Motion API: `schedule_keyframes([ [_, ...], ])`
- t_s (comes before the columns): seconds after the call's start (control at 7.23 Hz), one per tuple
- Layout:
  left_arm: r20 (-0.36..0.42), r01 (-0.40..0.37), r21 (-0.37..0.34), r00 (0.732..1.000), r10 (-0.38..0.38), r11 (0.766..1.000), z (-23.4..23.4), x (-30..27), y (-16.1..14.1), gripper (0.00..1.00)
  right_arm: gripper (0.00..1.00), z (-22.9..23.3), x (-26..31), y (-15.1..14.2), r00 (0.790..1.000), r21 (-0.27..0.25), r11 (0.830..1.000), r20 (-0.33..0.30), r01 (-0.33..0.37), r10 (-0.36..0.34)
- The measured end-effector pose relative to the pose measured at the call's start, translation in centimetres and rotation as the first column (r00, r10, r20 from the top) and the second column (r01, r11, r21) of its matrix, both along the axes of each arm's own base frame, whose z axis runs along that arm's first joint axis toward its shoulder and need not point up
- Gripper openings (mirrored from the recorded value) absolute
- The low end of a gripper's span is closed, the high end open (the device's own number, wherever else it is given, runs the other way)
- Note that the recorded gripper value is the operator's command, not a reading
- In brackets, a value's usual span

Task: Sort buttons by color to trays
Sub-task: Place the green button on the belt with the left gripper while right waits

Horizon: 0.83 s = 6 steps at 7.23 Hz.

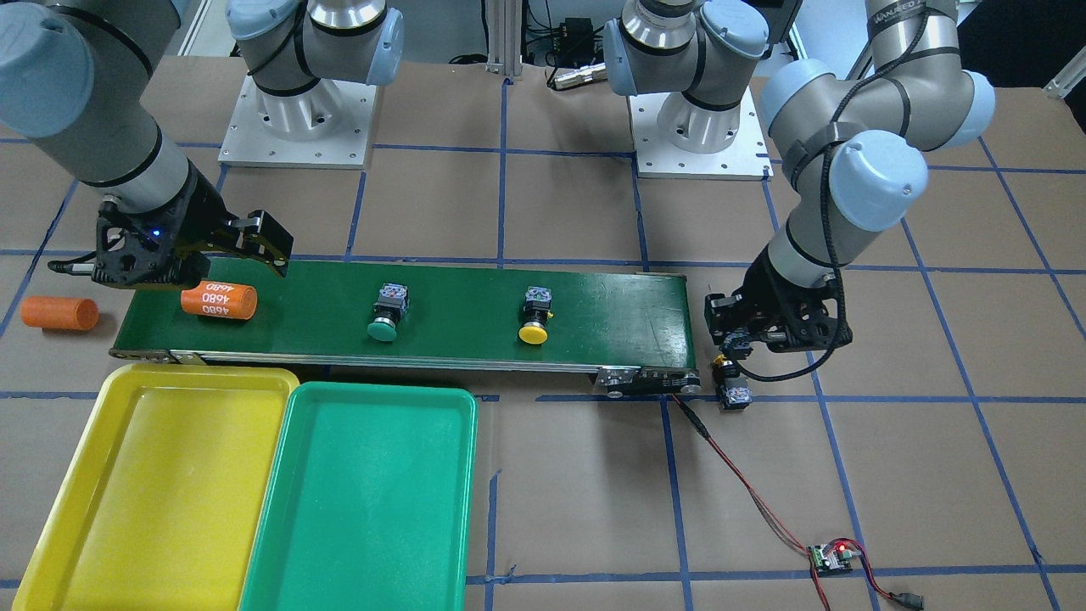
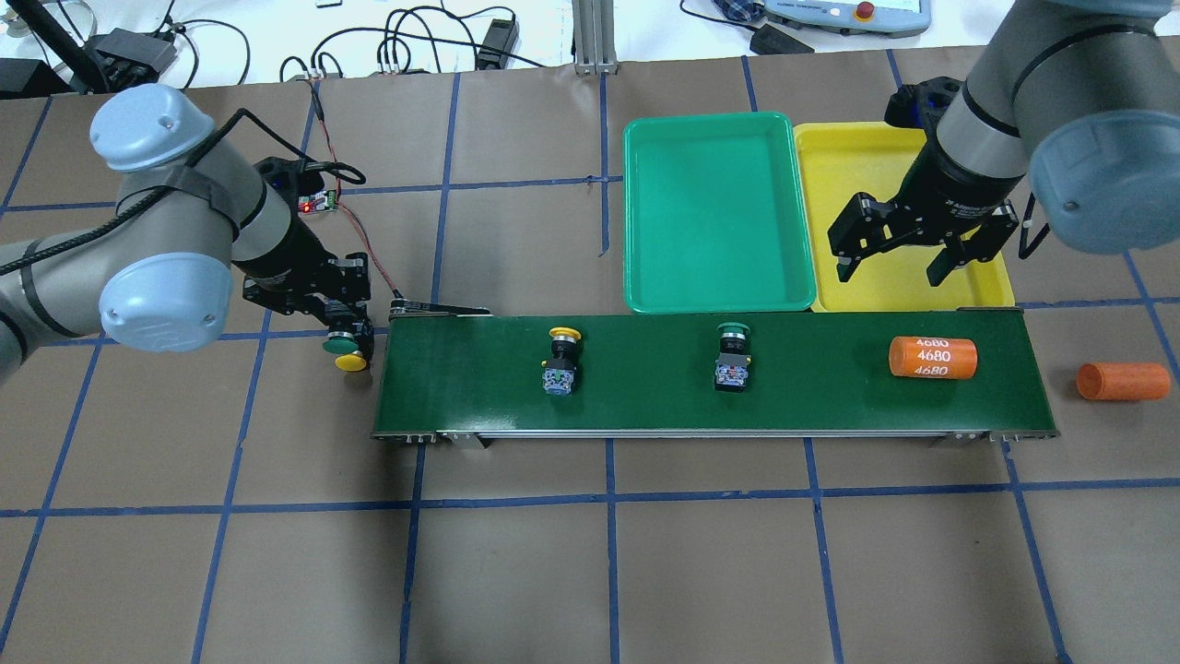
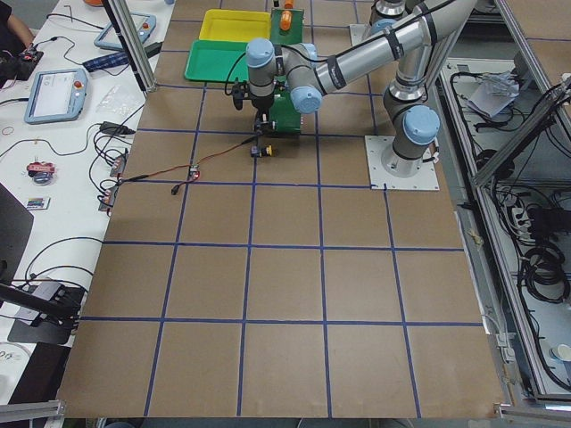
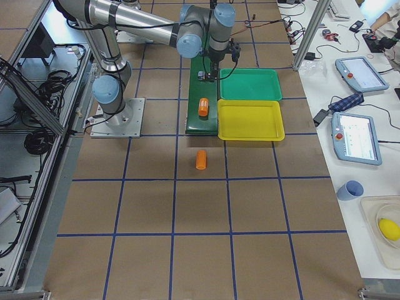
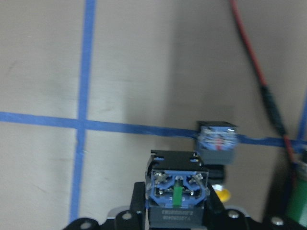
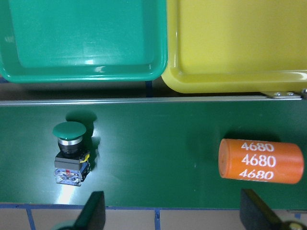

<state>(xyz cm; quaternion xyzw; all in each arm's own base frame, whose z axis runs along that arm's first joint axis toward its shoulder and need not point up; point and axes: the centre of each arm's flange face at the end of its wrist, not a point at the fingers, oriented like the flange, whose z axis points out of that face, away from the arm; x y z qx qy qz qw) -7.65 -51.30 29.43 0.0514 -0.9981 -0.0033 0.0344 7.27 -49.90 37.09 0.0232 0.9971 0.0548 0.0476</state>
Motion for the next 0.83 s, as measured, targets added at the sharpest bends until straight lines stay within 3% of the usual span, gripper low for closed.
schedule_keyframes([
  [0.28,-0.005,0.059,0.024,0.998,-0.059,0.998,-1.0,-3.6,1.4,0.00,1.00,-2.6,0.7,0.6,0.999,0.028,0.998,0.017,-0.050,0.049],
  [0.55,-0.015,0.080,0.054,0.997,-0.079,0.995,-2.7,-4.4,2.3,0.00,1.00,-4.5,1.2,0.1,0.997,0.033,0.998,0.051,-0.057,0.056],
  [0.69,-0.018,0.082,0.061,0.997,-0.081,0.995,-3.2,-4.5,2.3,0.54,1.00,-5.3,1.6,-0.3,0.995,0.038,0.998,0.090,-0.048,0.045],
  [0.83,-0.021,0.084,0.067,0.996,-0.083,0.994,-3.4,-4.5,2.3,0.81,1.00,-6.3,1.9,-0.7,0.992,0.051,0.998,0.122,-0.037,0.030],
])
